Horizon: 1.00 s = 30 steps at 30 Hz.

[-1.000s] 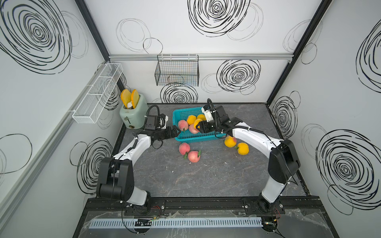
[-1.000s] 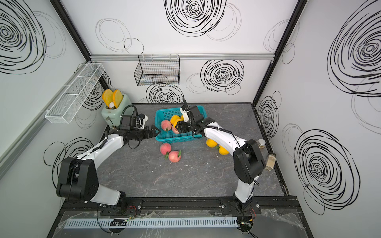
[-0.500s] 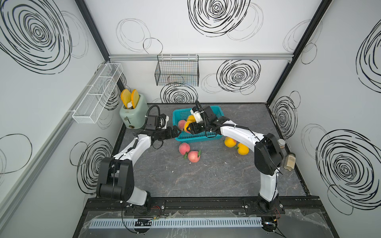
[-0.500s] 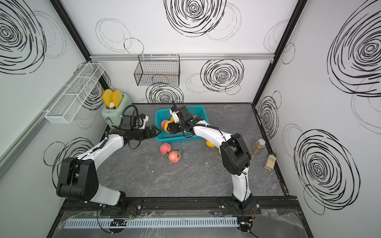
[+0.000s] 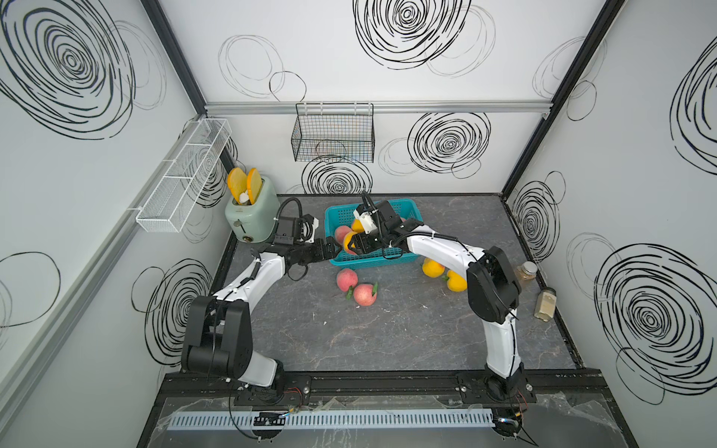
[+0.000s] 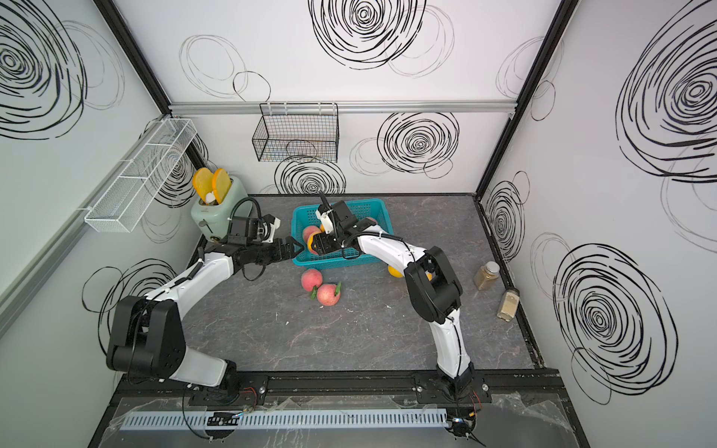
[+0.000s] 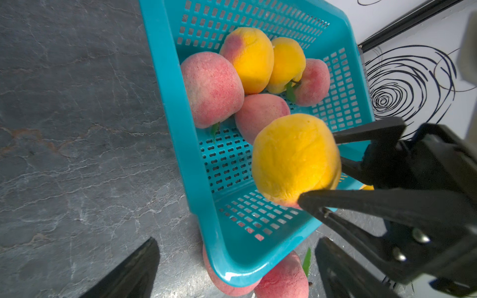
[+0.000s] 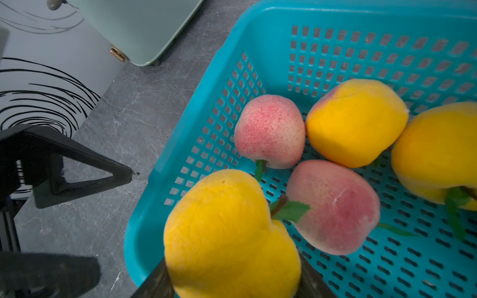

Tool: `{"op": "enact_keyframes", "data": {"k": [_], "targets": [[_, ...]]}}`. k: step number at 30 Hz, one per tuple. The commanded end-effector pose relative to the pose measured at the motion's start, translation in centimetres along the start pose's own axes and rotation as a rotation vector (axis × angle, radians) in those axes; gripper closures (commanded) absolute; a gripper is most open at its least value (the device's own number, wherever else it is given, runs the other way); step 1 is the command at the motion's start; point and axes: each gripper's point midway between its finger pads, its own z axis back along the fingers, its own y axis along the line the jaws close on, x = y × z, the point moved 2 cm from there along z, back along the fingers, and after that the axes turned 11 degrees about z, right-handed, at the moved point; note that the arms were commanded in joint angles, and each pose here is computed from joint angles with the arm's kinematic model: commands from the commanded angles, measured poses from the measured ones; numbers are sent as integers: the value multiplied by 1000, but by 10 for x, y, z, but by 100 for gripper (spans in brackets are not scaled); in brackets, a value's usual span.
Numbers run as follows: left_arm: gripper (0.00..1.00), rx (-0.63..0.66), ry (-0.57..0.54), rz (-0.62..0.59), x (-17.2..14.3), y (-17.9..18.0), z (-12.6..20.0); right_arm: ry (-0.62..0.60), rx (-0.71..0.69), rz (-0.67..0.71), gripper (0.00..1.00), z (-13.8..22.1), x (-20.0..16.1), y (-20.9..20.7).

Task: Put the peaches into the basket
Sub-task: Place the peach in the basket.

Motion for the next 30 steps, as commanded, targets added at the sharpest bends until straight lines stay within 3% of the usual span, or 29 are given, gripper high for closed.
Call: {"op": "enact_keyframes", "data": {"k": [1,9,20,30], "targets": [[2,-17,-3,-12,0,-3,-2,40,22,22,37,-6,-4,7],[2,-18,-4,-11,0,-3,-2,72,19,32,33,-19,-10,8],[2,-19,-3,-11,0,-3,-1,81,12,43,20,-21,-11,12],[2,-18,-5,-12,0,-4,-1,57,15,47,18,-13,-3,15]]}}
